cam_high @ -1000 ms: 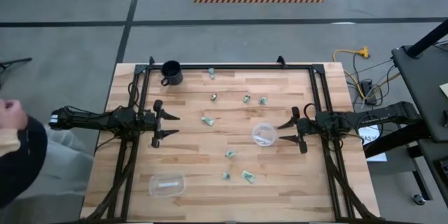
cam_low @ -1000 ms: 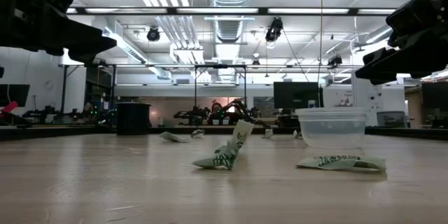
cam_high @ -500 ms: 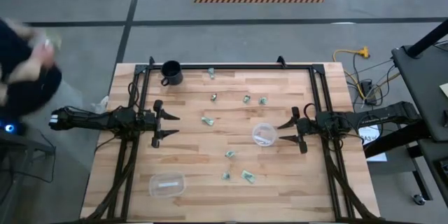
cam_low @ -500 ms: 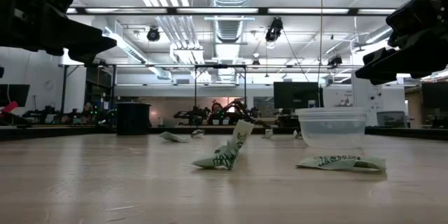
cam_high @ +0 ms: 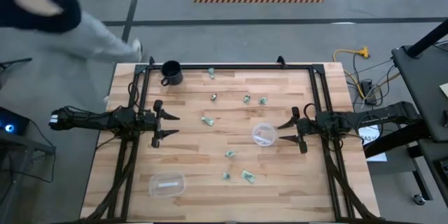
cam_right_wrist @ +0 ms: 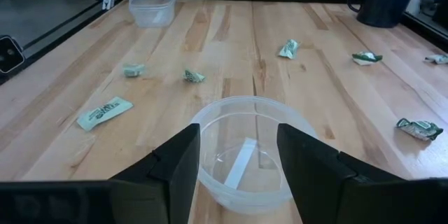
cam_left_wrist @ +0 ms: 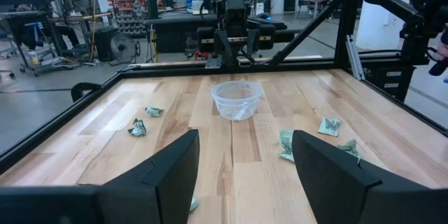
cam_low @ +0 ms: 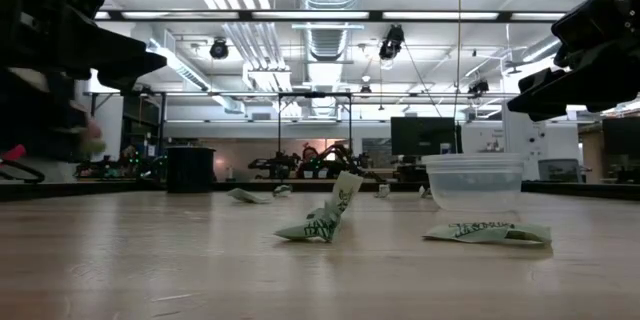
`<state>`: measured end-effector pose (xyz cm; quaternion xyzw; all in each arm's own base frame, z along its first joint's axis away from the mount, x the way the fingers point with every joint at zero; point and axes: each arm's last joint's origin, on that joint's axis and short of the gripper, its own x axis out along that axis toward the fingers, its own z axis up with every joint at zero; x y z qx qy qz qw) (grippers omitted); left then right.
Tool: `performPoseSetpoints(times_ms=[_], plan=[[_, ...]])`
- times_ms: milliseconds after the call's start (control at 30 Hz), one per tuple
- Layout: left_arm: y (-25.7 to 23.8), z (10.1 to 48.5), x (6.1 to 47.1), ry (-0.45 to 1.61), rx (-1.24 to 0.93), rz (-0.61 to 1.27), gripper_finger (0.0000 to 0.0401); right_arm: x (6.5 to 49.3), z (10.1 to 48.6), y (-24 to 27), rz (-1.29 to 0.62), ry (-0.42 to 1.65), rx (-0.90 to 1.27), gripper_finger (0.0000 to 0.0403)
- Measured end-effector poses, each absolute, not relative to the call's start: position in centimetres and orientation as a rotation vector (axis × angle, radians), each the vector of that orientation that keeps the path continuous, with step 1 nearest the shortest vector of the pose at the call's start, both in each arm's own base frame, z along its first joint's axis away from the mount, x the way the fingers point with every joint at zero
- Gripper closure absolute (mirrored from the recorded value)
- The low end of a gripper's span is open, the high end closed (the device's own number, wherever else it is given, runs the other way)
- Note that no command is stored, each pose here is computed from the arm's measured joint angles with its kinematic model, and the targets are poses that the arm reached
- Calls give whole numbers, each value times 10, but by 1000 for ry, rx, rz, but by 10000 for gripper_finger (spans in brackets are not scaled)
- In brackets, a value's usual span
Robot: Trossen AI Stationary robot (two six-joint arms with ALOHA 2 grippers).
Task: Pick and place Stevia / Truvia into bins
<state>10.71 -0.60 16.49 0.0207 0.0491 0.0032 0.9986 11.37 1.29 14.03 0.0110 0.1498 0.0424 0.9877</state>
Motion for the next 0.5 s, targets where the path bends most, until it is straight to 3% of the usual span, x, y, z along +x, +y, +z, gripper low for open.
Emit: performPoseSetpoints(times_ms=[500], plan=[[-6, 165, 107, 98, 42, 7, 189, 114, 142, 13, 92, 281, -22, 220]])
